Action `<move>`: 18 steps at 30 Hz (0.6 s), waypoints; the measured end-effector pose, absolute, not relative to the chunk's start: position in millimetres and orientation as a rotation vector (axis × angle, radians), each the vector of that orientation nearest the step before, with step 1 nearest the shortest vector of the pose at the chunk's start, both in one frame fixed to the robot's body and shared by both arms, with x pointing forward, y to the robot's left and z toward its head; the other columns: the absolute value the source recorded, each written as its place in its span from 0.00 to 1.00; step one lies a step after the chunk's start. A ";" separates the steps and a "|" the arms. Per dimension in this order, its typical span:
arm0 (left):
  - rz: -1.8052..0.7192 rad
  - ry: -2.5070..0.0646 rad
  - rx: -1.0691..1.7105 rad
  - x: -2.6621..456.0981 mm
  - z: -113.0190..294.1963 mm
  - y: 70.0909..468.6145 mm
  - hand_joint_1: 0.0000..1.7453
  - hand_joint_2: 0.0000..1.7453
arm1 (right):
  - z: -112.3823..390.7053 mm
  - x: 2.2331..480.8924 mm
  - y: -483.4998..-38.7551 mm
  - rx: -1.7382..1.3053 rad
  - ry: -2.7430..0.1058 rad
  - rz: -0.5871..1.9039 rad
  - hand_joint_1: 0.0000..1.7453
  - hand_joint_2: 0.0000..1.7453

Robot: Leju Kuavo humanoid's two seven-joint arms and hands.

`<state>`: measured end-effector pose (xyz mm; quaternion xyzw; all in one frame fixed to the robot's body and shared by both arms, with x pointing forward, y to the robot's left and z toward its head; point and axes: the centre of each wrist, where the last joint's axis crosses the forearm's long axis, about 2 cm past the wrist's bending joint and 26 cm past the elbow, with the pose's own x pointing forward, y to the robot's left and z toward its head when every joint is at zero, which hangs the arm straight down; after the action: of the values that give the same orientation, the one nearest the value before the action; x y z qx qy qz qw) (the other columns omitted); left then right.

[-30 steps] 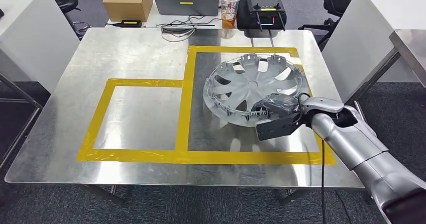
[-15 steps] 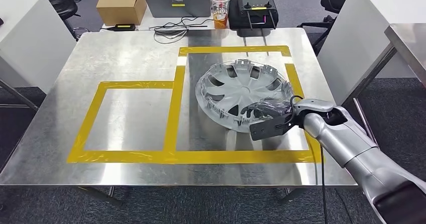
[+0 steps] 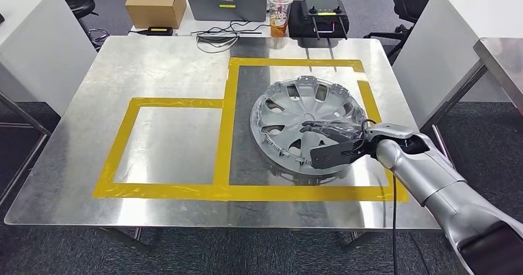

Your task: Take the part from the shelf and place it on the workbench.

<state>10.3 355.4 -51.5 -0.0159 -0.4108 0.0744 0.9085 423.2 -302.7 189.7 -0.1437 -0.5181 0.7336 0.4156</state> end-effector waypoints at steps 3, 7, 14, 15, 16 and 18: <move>0.174 -0.857 -0.032 10.4 -51.8 354.8 0.00 0.00 | 188.1 418.6 -302.2 -0.398 -1.454 1.731 0.00 0.00; 0.186 -0.887 -0.040 6.9 -52.2 353.9 0.00 0.00 | 191.5 387.4 -288.6 -0.374 -1.866 1.363 0.00 0.00; 0.171 -0.910 -0.047 -0.4 -53.2 352.5 0.00 0.00 | 261.9 309.9 -317.1 -0.450 -2.522 0.705 0.00 0.00; 0.173 -0.909 -0.047 -0.9 -53.3 352.4 0.00 0.00 | 268.5 298.3 -326.6 -0.494 -2.561 0.648 0.00 0.00; 0.176 -0.910 -0.045 -1.2 -53.3 352.4 0.00 0.00 | 273.7 287.0 -335.5 -0.545 -2.595 0.596 0.00 0.00; 0.187 -0.914 -0.034 -1.2 -53.2 353.1 0.00 0.00 | 281.0 265.9 -351.6 -0.645 -2.640 0.504 0.00 0.00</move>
<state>-1.2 353.1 -53.2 -0.0163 -0.4408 0.0903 0.8929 265.9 -351.6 281.0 -0.2294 -0.9382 0.1792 0.1875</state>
